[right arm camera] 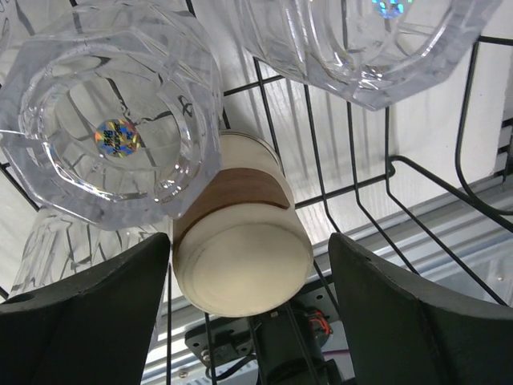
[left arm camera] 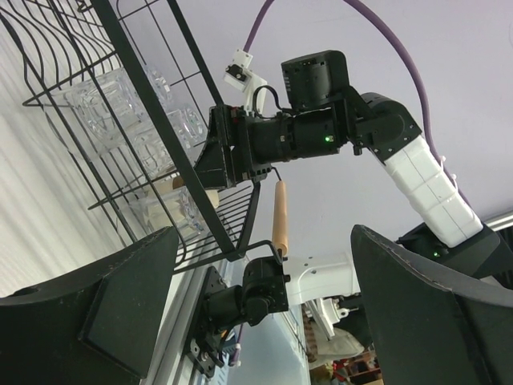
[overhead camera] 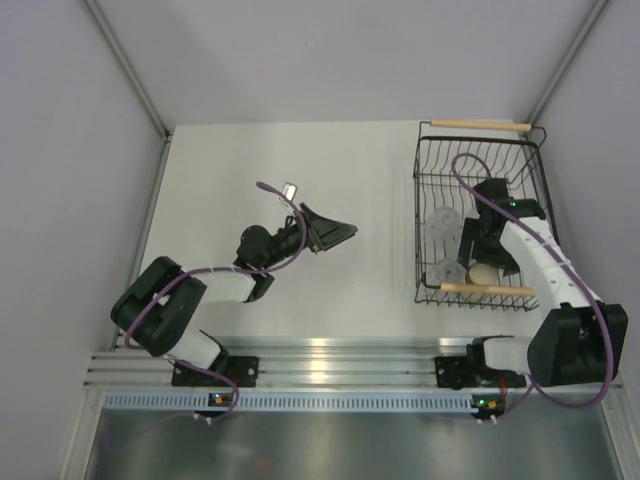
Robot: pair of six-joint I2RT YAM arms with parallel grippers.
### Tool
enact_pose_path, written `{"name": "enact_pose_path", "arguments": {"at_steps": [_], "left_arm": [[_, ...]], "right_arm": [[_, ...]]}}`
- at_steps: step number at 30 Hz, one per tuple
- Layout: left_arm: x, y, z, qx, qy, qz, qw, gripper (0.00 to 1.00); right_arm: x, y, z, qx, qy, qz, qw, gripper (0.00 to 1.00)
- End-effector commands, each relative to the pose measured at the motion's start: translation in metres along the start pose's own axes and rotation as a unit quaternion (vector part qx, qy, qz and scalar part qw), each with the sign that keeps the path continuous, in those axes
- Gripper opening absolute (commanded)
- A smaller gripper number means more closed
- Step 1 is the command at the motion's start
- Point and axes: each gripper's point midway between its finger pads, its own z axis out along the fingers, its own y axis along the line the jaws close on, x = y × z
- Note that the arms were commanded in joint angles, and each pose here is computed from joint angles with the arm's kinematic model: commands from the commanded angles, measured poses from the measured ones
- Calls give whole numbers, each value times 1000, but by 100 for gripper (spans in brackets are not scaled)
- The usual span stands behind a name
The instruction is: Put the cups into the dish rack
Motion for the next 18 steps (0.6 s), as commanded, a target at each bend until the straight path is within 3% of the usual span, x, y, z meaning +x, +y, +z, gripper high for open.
{"name": "enact_pose_path", "arguments": {"at_steps": [1,8,12,14,16,18], "left_arm": [[-13,-47,1,86,-19,49,995,95],[-15,-49,1,89,-19,56,994,95],[-15,-41,4,63,-9,57,996,94],[-23,-50,8,55,-15,94,994,94],[-24,-29,8,-12,-3,126,992,94],[-42,-46,8,-35,-23,196,980,94]], "right_arm": [[-14,-9,-26,11,-46,15,999,81],[-26,-30,-67,31,-92,28,995,83],[-41,-30,-102,-11,-149,40,988,83],[-49,-22,-118,-51,-176,33,982,84],[-57,-12,-136,-96,-215,27,971,85],[-61,-6,-152,-133,-250,27,959,87]]}}
